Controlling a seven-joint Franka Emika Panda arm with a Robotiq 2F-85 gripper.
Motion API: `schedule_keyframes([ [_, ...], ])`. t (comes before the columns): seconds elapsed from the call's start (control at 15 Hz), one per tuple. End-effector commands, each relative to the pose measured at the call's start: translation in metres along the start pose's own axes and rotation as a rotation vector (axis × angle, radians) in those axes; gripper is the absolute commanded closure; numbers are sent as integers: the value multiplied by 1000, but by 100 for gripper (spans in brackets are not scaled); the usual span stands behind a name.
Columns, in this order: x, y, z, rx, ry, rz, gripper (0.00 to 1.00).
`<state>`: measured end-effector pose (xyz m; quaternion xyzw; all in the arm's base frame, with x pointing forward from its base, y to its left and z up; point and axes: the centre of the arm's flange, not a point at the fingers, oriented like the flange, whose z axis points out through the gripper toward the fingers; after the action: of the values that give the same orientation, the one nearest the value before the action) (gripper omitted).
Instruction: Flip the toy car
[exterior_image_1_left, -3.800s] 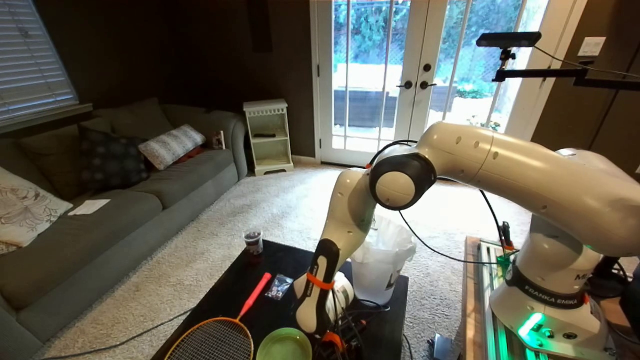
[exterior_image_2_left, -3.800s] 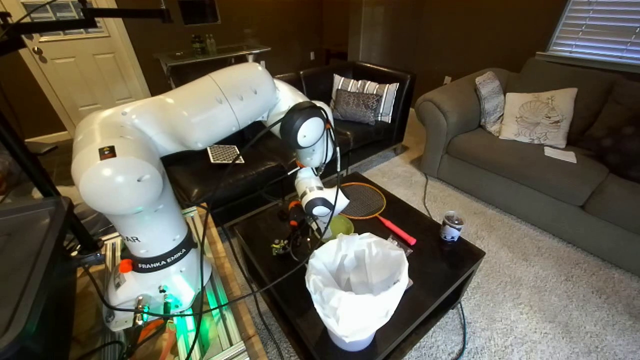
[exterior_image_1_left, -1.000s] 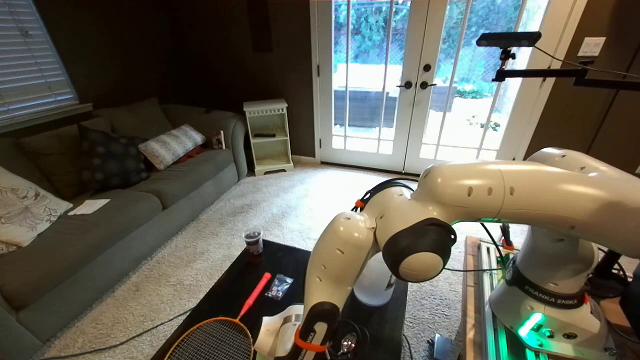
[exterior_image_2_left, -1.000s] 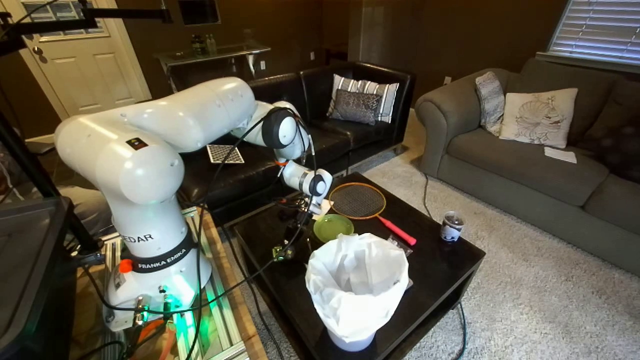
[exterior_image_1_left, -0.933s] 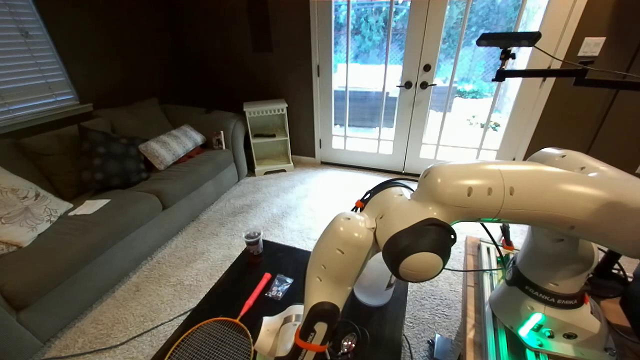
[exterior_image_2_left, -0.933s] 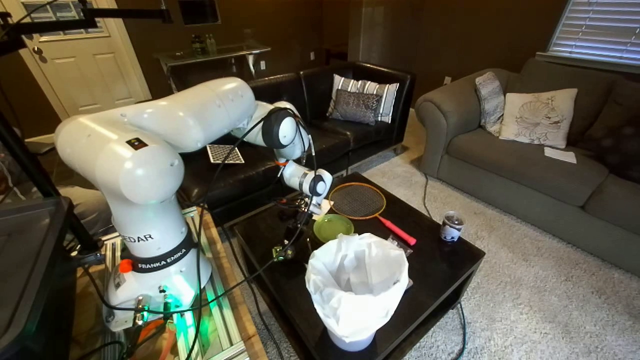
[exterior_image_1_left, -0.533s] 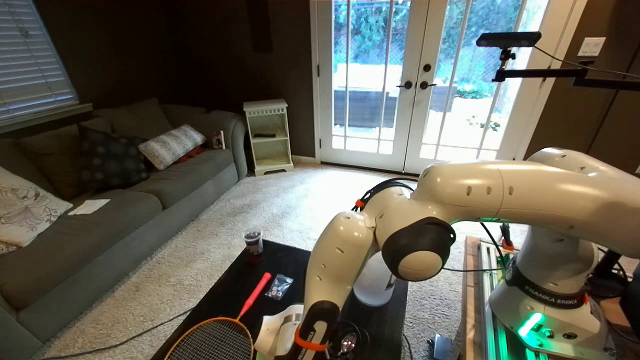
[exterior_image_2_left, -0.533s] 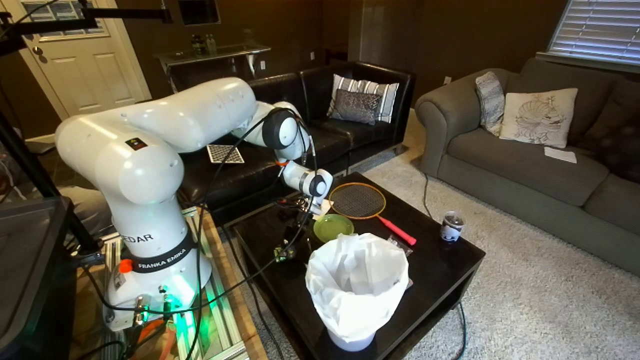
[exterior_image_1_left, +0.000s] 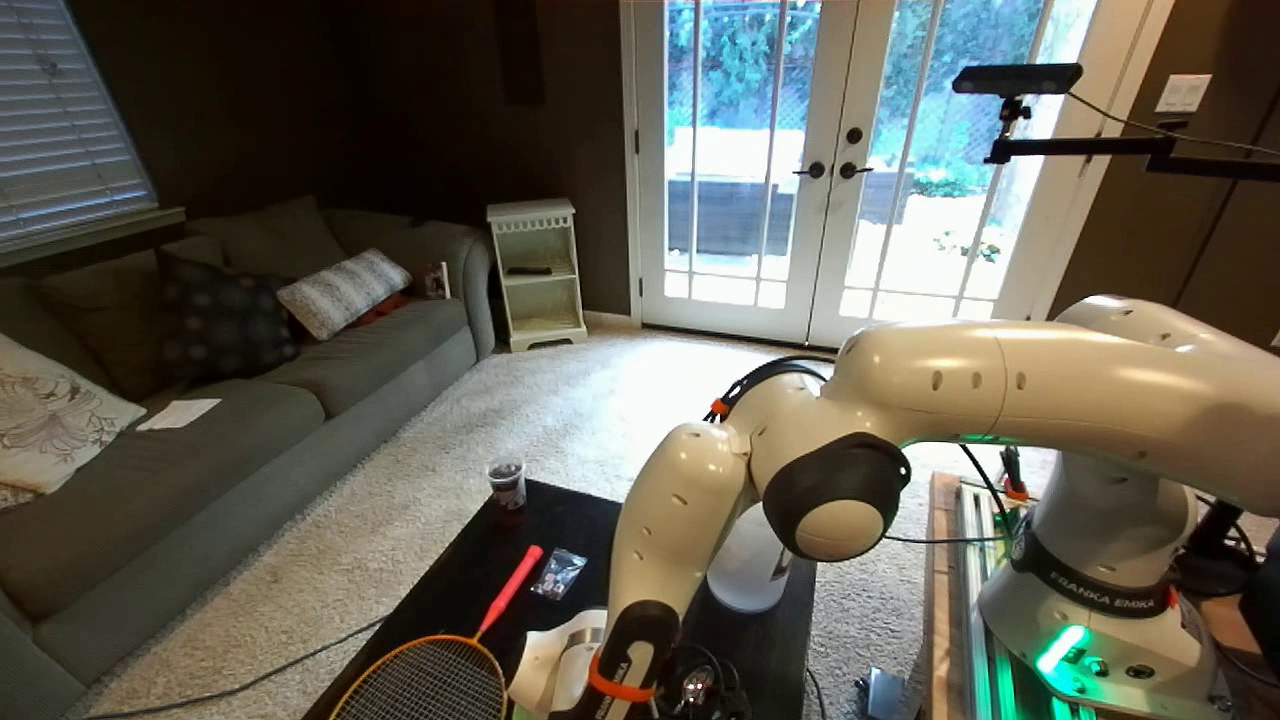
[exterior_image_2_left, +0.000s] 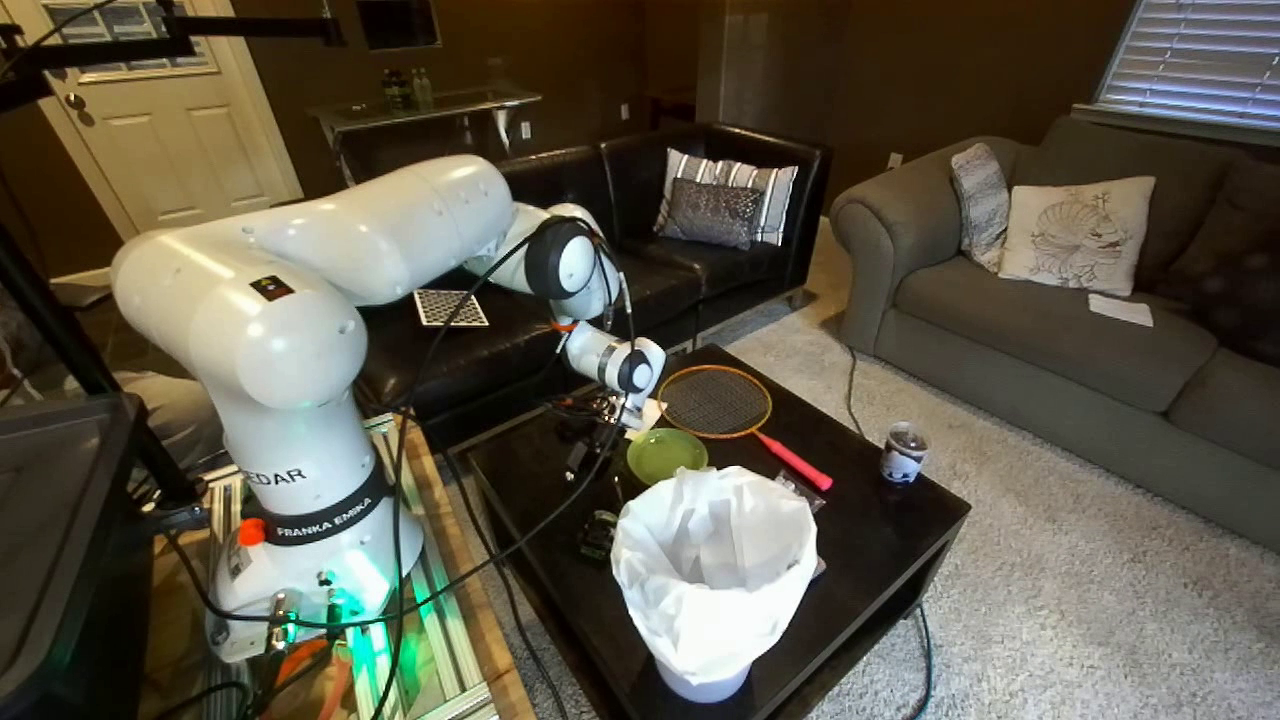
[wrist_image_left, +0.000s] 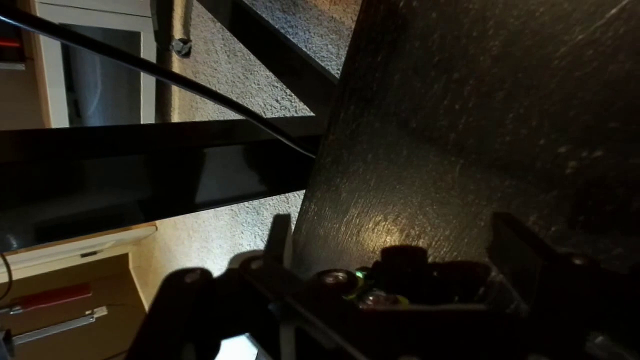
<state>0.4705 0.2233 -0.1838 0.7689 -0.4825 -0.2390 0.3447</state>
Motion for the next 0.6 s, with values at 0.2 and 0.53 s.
schedule_keyframes([
  [0.2,26,-26,6,38,-46,54,0],
  [0.53,63,-3,6,48,-80,76,0],
])
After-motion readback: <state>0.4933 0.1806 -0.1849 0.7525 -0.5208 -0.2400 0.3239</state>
